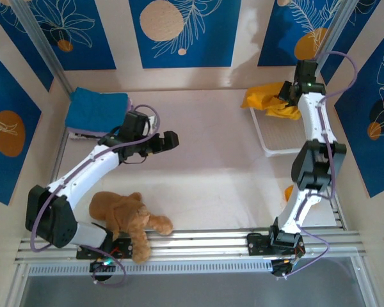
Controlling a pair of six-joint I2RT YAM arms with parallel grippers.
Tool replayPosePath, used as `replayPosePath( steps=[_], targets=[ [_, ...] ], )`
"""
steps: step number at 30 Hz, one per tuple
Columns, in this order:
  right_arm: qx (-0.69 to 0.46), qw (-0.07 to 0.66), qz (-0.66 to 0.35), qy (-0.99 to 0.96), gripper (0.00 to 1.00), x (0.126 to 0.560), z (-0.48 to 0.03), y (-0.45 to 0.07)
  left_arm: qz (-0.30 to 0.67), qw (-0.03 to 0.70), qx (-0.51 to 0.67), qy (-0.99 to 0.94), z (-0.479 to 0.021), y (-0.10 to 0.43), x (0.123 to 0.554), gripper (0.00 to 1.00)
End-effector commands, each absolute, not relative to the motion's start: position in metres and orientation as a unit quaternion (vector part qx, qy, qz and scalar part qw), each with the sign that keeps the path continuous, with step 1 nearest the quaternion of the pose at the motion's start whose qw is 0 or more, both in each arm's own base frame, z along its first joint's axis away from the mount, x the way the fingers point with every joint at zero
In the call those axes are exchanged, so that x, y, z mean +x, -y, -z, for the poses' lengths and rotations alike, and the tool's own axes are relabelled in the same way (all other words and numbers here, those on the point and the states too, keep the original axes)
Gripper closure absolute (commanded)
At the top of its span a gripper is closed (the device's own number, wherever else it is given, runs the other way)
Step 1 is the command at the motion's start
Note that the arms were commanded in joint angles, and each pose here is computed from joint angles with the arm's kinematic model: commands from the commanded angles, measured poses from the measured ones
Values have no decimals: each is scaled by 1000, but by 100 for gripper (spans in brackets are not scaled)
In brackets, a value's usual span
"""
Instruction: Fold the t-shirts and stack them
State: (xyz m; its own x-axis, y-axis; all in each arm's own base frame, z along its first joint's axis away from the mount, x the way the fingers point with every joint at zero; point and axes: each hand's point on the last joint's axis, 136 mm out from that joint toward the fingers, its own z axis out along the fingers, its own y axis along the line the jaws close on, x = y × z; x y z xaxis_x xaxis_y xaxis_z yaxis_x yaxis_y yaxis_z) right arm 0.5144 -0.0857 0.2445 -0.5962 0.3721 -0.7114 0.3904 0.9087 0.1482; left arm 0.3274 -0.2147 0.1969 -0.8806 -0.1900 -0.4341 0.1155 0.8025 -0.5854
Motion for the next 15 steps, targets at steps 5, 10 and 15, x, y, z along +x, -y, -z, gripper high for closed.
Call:
replayPosePath(
  steps=[5, 10, 15],
  targets=[
    [130, 665, 16, -735, 100, 504, -446, 27, 299, 255, -8, -920, -236, 147, 303, 1],
    [45, 750, -18, -660, 100, 446, -549, -39, 293, 246, -22, -924, -234, 118, 280, 1],
    [-71, 754, -81, -648, 100, 392, -579, -127, 298, 230, -37, -926, -217, 104, 262, 1]
  ],
)
